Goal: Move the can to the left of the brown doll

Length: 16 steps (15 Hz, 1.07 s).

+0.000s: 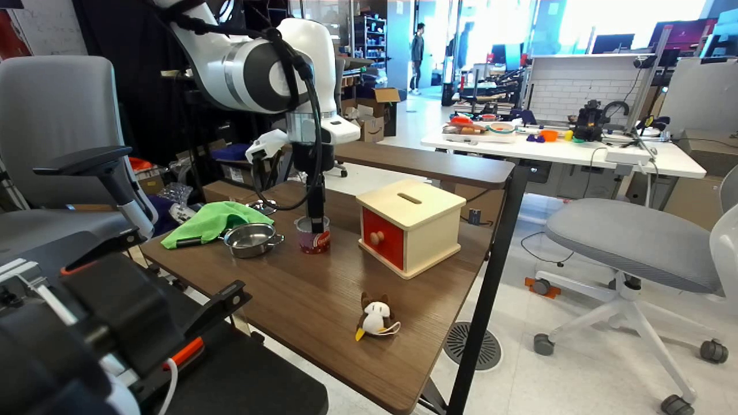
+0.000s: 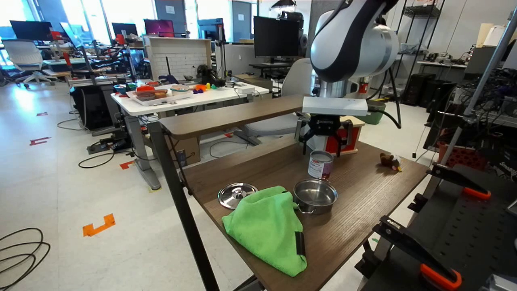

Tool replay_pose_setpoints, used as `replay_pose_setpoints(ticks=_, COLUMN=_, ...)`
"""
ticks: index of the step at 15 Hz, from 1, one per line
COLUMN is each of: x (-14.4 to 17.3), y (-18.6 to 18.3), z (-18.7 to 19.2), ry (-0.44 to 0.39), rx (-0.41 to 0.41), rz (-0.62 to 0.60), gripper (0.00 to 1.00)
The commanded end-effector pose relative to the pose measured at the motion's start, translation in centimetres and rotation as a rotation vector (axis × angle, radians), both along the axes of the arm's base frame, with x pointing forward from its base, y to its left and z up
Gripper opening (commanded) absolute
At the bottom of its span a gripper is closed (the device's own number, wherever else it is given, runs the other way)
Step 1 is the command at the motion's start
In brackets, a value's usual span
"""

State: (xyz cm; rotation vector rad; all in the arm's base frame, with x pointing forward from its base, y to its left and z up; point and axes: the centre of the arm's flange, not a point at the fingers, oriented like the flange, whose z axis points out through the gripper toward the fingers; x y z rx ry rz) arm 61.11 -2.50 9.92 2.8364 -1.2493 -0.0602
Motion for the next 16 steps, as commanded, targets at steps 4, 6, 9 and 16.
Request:
replay_pose_setpoints(ticks=4, x=-0.9, y=0.1, z=-1.3, ry=0.024, rx=0.009, rz=0.004, gripper=1.0)
replay_pose_setpoints(ticks=6, x=-0.9, y=0.1, z=-1.7, ry=0.031, rx=0.011, rz=-0.001, gripper=0.72)
replay_pose_setpoints(ticks=9, x=-1.1, y=0.0, z=-1.9, ry=0.034, rx=0.011, rz=-0.001, gripper=0.62)
replay_pose_setpoints(ticks=16, x=-2.5, y=0.0, z=1.1, ry=0.033, rx=0.027, rz=0.025, gripper=0.47)
